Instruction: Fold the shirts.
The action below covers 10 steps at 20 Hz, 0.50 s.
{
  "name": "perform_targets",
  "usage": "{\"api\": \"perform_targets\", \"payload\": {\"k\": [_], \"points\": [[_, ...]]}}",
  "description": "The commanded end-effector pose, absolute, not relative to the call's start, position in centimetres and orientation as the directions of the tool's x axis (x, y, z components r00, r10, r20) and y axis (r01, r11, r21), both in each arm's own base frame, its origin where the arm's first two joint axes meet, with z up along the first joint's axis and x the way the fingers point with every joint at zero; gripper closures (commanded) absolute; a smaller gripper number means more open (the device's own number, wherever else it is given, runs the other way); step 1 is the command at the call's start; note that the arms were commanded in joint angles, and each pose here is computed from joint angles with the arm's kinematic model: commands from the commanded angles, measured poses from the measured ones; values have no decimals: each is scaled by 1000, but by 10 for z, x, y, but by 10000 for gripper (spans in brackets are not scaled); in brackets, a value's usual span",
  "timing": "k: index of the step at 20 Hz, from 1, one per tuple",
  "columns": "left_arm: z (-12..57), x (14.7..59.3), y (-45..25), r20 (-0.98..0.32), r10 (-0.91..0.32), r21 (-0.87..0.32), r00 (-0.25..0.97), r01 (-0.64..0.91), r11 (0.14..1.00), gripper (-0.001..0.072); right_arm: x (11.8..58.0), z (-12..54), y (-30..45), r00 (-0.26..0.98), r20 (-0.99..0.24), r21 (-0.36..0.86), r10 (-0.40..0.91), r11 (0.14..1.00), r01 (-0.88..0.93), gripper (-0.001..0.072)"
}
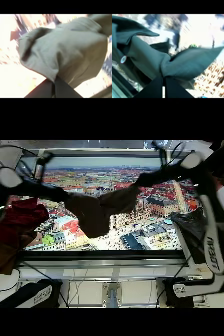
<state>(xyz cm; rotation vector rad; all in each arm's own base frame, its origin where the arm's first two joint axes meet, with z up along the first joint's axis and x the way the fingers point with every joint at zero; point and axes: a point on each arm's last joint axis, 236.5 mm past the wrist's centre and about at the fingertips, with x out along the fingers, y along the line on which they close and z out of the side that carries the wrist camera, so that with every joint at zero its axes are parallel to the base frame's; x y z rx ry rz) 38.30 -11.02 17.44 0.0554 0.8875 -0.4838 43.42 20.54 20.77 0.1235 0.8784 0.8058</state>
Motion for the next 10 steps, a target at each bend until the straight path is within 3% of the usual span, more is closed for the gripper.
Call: {"api": "perform_targets", "payload": {"k": [1,3,5,8,10], "points": [[319,349,-83,-395,-337,-16,854,361,933,697,318,375,210,503,-462,189,731,635,-749,706],[397,302,-90,-137,-372,-11,918,374,927,698,249,442,215,544,-306,112,781,598,-794,706],[431,262,-90,-18,-375,14,927,376,927,697,196,467,212,536,-241,79,809,567,-820,706],[437,249,-67,-1,-281,110,960,279,954,697,183,477,182,647,-216,34,732,667,-744,706],[420,267,-54,-66,-225,152,972,233,961,698,207,457,155,733,-297,17,612,771,-637,706]]}}
